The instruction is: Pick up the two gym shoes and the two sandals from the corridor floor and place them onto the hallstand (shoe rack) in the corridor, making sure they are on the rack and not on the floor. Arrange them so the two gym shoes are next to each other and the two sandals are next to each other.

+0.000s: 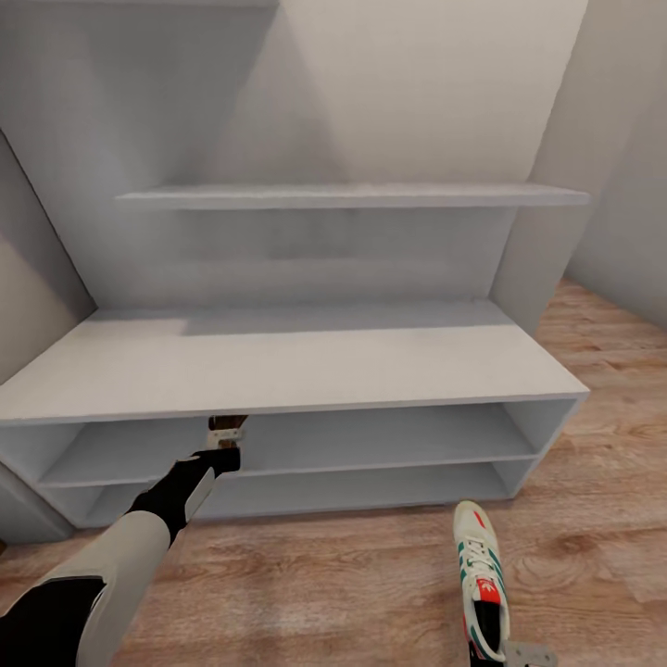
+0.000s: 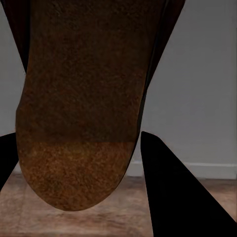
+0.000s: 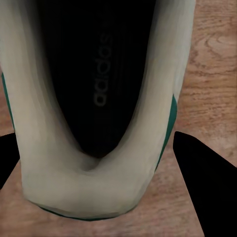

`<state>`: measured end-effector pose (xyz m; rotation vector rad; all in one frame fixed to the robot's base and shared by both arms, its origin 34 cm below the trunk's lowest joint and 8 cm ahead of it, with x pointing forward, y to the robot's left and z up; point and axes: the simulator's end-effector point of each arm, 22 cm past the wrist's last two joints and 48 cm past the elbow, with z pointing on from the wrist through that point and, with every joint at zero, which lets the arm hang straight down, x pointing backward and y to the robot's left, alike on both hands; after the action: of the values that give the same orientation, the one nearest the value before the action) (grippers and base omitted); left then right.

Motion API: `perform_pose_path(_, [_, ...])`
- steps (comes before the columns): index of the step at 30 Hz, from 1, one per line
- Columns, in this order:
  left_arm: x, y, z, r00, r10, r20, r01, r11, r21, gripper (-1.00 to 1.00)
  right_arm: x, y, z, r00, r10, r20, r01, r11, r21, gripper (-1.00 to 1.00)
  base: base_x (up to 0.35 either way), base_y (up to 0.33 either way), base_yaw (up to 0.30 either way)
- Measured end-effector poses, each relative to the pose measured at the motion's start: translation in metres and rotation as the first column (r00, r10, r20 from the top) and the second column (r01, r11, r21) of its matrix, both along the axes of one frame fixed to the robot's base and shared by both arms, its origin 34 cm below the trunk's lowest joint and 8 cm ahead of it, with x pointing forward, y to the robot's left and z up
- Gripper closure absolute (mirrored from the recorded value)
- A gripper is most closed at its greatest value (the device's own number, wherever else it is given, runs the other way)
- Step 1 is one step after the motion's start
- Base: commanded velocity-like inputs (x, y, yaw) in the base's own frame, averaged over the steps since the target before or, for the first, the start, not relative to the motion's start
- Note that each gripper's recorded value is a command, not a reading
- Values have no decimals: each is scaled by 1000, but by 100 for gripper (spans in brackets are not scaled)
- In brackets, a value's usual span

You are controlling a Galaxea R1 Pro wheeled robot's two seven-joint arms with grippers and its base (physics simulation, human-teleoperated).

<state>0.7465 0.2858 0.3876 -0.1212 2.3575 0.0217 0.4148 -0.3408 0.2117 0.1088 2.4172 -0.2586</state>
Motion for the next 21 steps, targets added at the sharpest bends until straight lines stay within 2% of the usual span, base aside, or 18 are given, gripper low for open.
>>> perform_pose_path(5, [0,1,0,1000,2,0,-2,1000,-1,100,0,0,0,1000,0,0,0,1000,0,100,47,0,0])
perform_pose_path(13, [0,2,0,1000,3,2,-3,1000,-1,100,0,0,0,1000,1,0,-1,1000,0,100,190,0,0])
perform_pose_path(21, [0,2,0,1000,1,3,-1,1000,-1,100,0,0,0,1000,1,-1,-1,1000,0,100,36,0,0])
